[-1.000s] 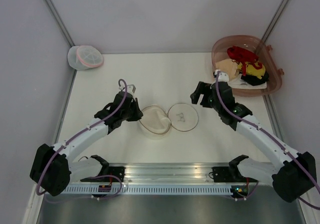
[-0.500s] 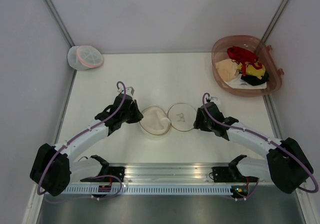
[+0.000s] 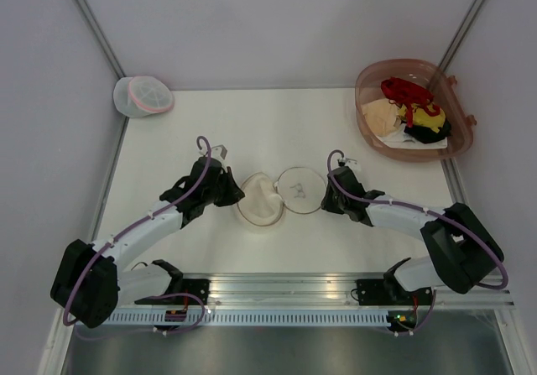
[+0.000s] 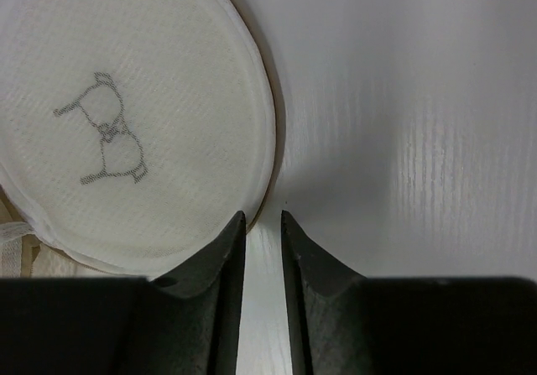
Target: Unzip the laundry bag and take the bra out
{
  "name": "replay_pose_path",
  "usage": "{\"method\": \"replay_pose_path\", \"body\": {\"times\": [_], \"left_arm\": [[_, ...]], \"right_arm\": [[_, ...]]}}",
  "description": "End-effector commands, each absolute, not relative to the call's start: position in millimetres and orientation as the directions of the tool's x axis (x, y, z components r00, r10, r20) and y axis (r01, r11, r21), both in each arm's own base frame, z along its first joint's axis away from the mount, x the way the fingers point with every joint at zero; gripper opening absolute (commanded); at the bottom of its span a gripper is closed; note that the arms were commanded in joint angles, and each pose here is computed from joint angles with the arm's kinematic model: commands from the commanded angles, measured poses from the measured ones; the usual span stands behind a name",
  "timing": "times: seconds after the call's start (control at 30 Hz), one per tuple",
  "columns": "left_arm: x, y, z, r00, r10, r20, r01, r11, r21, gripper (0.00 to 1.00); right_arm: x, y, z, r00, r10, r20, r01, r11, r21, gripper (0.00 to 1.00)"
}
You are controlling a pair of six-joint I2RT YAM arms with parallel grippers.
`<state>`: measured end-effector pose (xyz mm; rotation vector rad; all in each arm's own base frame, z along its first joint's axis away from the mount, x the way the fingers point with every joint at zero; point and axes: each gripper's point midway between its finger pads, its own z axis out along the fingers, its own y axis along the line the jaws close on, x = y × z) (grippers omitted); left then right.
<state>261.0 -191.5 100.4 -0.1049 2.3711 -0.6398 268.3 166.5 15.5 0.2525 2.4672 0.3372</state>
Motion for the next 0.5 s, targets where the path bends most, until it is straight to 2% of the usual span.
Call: {"method": "replay_pose_path", "body": {"times": [0.0, 0.1, 0.2, 0.33, 0.47], "left_arm": [[261.7, -200.7, 101.2, -0.776, -0.265, -0.572, 0.098, 0.846, -0.524, 0.02], [260.8, -200.2, 100.1, -0.778, -0.264, -0.57, 0.096, 0.847, -0.523, 0.02], [259.6, -199.3, 99.5, -0.778, -0.266, -0.57, 0.094, 0.847, -0.523, 0.02], [259.4, -198.6, 99.6, -0.776, -0.268, -0.571, 0.092, 0.847, -0.523, 0.02], [259.2, -198.8, 101.0, -0.774, -0.269, -0.573, 0.095, 0.845, -0.526, 0.02]], "right_arm": [[279.3, 167.3, 15.9, -0.764, 0.267, -0.587, 0.113, 0.952, 0.286, 0.31], [283.9, 172.1, 24.4, -0.753, 0.272, -0.6, 0.097, 0.947, 0.308, 0.43], [285.4, 172.2, 32.2, -0.741, 0.273, -0.613, 0.09, 0.946, 0.313, 0.45], [287.6, 166.3, 28.5, -0.736, 0.272, -0.62, 0.112, 0.952, 0.285, 0.42], [290.4, 161.2, 14.1, -0.744, 0.282, -0.606, 0.161, 0.956, 0.246, 0.3]]}}
